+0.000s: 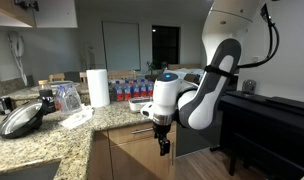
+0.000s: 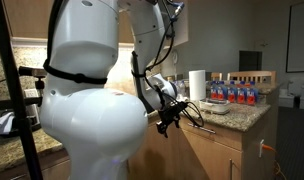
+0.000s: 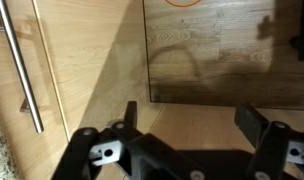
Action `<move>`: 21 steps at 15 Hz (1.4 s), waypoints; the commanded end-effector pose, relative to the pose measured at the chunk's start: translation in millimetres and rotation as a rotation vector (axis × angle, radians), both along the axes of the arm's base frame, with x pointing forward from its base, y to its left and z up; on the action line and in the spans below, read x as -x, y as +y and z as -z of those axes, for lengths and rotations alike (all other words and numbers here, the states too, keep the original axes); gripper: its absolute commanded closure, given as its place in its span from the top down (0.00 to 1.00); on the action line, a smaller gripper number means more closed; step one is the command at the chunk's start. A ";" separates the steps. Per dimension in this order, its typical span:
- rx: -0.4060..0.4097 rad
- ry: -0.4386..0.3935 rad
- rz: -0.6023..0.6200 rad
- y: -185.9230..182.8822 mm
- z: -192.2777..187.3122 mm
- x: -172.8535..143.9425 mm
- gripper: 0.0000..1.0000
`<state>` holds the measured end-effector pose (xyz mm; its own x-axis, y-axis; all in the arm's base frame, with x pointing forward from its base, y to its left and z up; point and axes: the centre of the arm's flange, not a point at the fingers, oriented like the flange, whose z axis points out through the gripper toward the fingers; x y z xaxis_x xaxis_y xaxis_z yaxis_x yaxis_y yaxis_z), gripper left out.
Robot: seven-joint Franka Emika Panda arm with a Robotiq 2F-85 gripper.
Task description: Open the drawer
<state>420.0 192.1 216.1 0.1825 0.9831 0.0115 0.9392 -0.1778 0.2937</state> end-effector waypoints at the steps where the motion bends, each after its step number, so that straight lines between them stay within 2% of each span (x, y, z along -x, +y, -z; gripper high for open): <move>1: 0.025 -0.017 0.000 2.3 4.3 -5.8 1.00; 5: 0.108 -0.036 -0.067 -0.9 12.4 -38.1 1.00; 9: 0.128 0.035 -0.195 -13.9 28.8 -53.8 1.00; 11: 0.170 0.036 -0.261 -21.2 41.0 -57.1 1.00; 12: 0.139 0.035 -0.185 -12.7 35.0 -45.6 1.00; 21: 0.141 0.042 -0.193 -11.5 40.2 -47.0 1.00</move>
<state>467.0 180.6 175.9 -0.0112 0.9912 -0.1316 0.9637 0.0458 0.2632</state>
